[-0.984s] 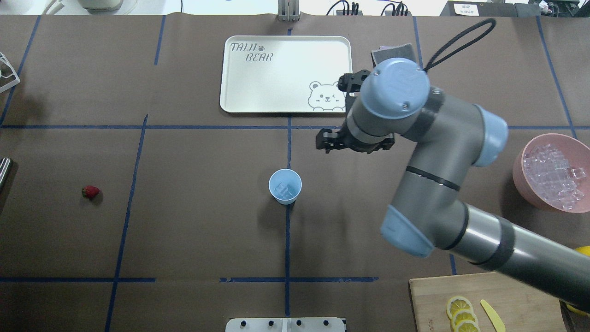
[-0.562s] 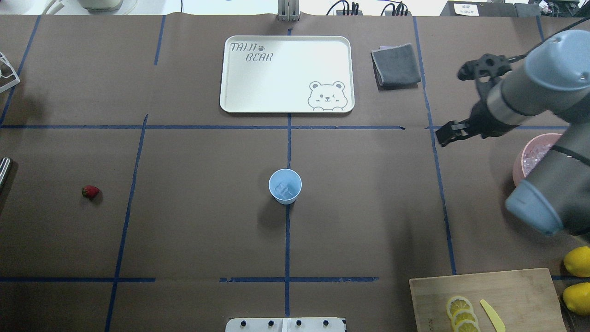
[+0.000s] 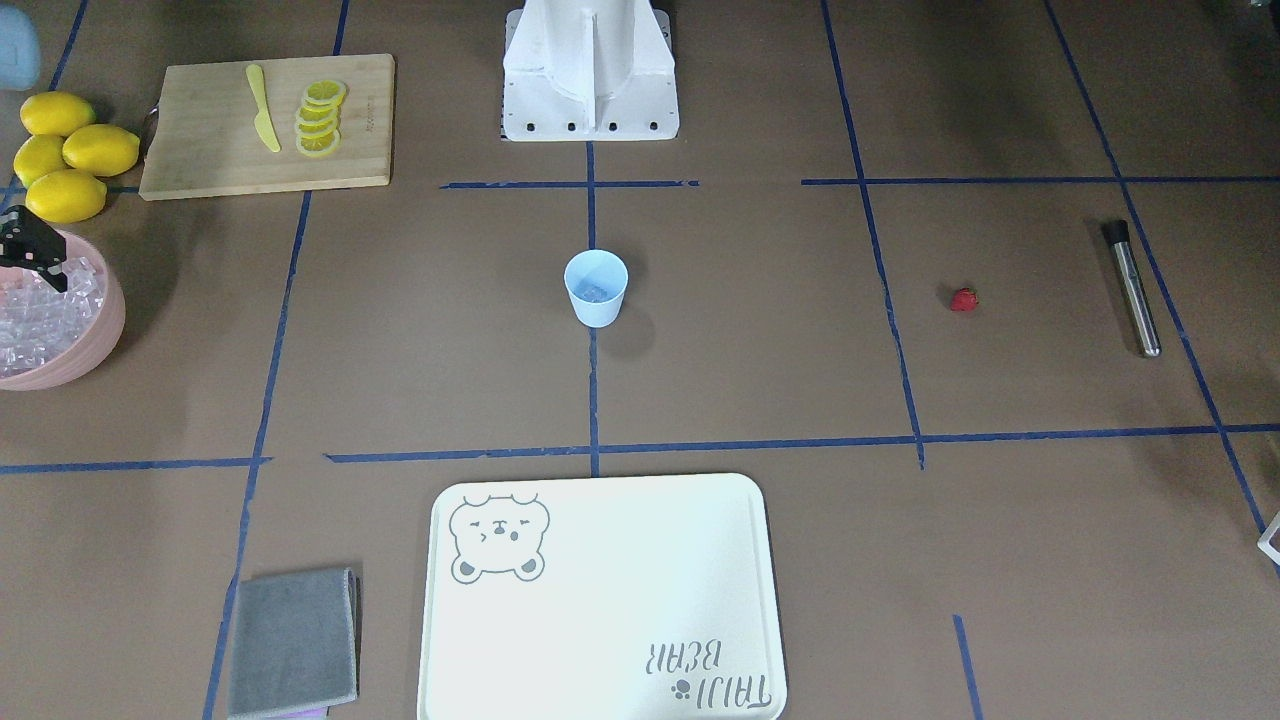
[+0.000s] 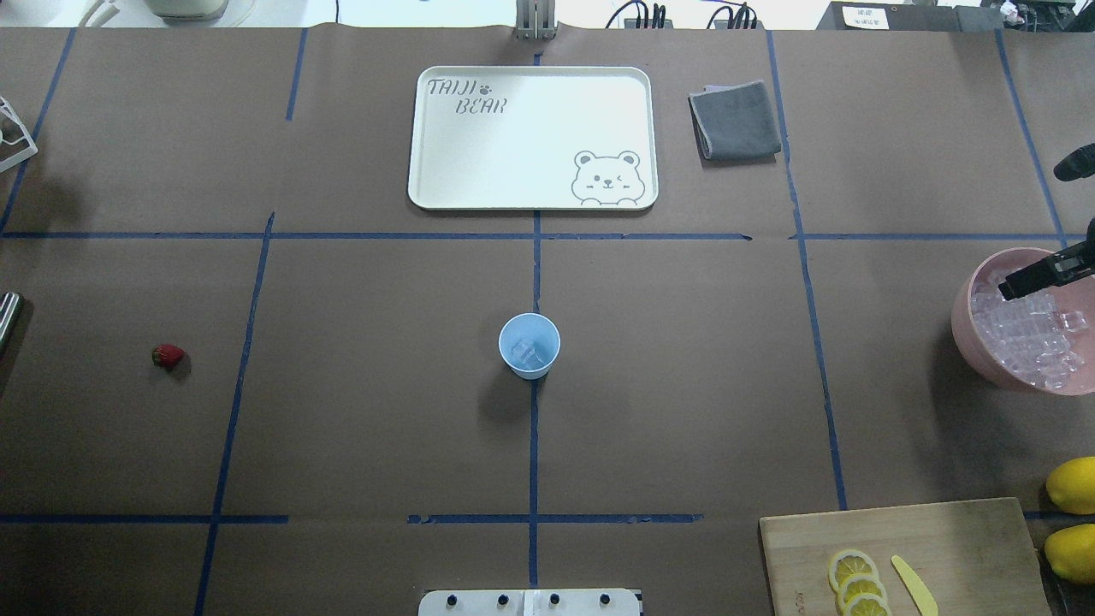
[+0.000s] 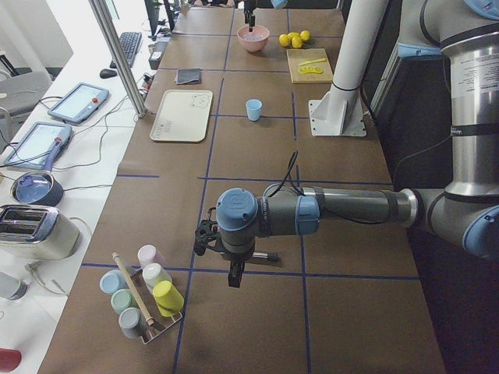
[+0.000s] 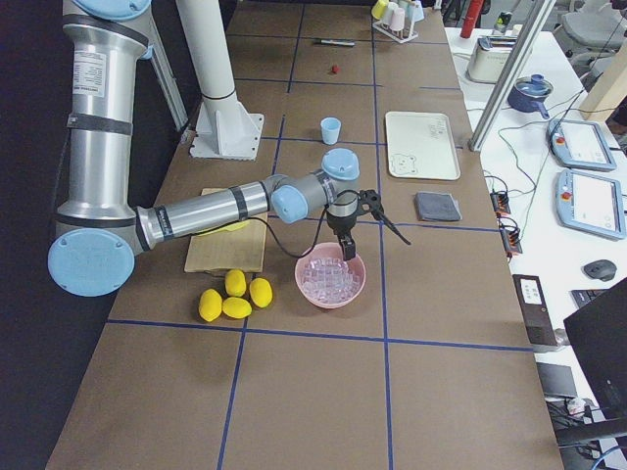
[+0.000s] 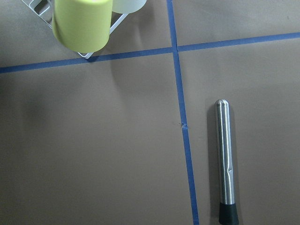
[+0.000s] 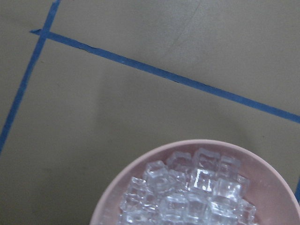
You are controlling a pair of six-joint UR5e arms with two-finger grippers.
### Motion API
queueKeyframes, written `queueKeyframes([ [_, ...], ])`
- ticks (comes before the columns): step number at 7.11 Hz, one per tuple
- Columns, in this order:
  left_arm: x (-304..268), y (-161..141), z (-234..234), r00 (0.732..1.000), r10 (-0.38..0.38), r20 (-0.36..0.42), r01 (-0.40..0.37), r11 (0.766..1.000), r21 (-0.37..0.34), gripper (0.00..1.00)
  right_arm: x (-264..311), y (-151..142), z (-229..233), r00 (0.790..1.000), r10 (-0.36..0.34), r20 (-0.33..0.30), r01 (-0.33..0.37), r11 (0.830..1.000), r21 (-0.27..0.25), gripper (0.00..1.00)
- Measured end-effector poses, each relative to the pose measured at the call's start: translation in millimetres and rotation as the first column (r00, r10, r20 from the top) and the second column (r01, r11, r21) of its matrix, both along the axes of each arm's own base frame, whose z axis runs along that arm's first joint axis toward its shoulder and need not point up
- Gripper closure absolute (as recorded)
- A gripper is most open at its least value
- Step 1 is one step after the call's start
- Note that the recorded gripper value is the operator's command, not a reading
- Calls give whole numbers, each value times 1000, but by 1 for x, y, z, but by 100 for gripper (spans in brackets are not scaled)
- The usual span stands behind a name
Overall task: Mash ice and strawberries in cup
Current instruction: 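Grasp a third ice cube from the pink bowl with the right gripper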
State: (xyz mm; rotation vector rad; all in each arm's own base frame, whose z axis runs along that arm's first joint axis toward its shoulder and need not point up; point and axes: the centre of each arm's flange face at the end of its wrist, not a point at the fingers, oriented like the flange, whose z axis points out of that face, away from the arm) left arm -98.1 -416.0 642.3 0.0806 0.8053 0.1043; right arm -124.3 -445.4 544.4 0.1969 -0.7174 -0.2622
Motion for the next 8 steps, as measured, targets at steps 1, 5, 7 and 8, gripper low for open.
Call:
queueKeyframes([
  [1, 0, 0, 0, 1000, 0, 0, 0, 1000, 0, 0, 2, 0, 31, 1000, 14, 4, -14, 1000, 1, 2],
  [5, 0, 0, 0, 1000, 0, 0, 0, 1000, 0, 0, -4, -2, 74, 999, 45, -11, -45, 999, 4, 7],
  [7, 0, 0, 0, 1000, 0, 0, 0, 1000, -2, 0, -17, 2, 73, 999, 41, -7, -41, 999, -15, 11],
  [8, 0, 0, 0, 1000, 0, 0, 0, 1000, -2, 0, -19, 3, 71, 999, 39, -4, -39, 999, -16, 12],
])
